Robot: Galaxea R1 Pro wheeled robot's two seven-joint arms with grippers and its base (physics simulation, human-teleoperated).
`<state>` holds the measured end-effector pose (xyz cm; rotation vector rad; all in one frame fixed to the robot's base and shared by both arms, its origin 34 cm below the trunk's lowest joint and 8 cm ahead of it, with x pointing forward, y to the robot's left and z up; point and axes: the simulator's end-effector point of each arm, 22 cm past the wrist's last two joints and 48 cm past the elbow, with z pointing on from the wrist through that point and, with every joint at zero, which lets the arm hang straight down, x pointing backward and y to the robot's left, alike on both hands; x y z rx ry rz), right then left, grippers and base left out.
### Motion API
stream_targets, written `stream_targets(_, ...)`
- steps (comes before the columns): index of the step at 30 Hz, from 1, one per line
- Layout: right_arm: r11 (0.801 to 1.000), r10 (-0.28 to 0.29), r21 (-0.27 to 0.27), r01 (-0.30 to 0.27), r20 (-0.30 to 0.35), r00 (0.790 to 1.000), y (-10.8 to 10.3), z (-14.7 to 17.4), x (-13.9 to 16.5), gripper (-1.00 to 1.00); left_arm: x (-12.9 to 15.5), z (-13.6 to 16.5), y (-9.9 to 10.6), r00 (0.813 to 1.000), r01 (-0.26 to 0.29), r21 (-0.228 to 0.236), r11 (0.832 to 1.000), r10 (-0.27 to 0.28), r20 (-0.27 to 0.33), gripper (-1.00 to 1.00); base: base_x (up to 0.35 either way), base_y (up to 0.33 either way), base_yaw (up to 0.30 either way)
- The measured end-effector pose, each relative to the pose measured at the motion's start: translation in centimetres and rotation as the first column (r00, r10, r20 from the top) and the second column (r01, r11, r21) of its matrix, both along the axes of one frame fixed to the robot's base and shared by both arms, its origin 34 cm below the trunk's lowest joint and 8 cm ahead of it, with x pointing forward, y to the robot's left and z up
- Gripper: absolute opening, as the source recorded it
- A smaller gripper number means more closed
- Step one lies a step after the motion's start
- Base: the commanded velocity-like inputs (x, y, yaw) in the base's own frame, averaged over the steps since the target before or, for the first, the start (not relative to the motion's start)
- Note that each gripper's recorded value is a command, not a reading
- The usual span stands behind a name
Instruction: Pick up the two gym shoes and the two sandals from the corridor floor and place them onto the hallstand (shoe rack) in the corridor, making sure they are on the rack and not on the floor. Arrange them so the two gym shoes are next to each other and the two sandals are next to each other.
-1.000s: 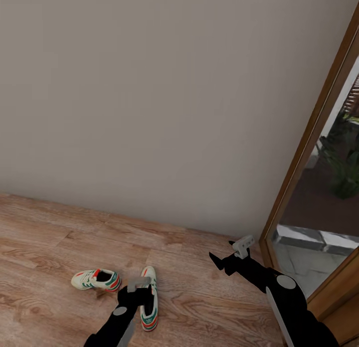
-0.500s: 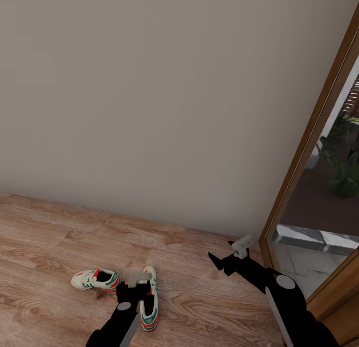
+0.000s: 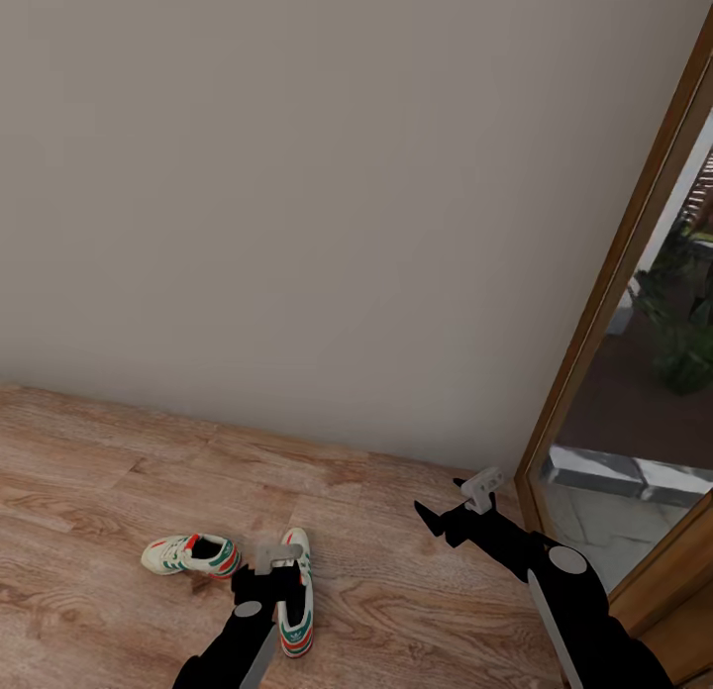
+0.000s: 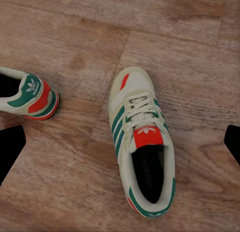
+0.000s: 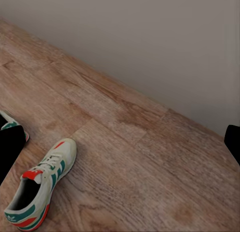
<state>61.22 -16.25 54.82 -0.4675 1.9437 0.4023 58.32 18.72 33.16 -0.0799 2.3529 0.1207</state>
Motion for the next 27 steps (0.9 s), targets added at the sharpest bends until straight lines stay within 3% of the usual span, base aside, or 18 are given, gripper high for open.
stream_targets(8,1.000,-0.003,0.001,0.003,-0.006,1.000,-0.1,-2.1,-0.4,1.00,-0.5,-1.9,-1.0,1.000,0.001,-0.017,1.000,-0.001,0.002,1.00,0.000,0.000,0.000)
stream_targets(15,0.999,-0.042,0.002,0.042,-0.013,0.999,-1.7,-4.1,-0.5,1.00,-1.2,-4.0,-1.2,1.000,0.001,-0.020,1.000,-0.001,-0.008,1.00,0.000,0.000,0.000)
stream_targets(17,0.998,-0.062,0.004,0.062,-0.012,0.998,-2.6,-4.1,-0.3,1.00,-1.1,-4.0,-1.2,1.000,-0.003,-0.023,1.000,0.003,-0.004,1.00,0.000,0.000,0.000)
stream_targets(27,0.998,-0.062,0.005,0.063,-0.012,0.998,-2.6,-4.1,-0.3,1.00,-0.9,-3.8,-1.2,1.000,-0.013,-0.035,0.999,0.013,0.011,1.00,0.000,0.000,0.000)
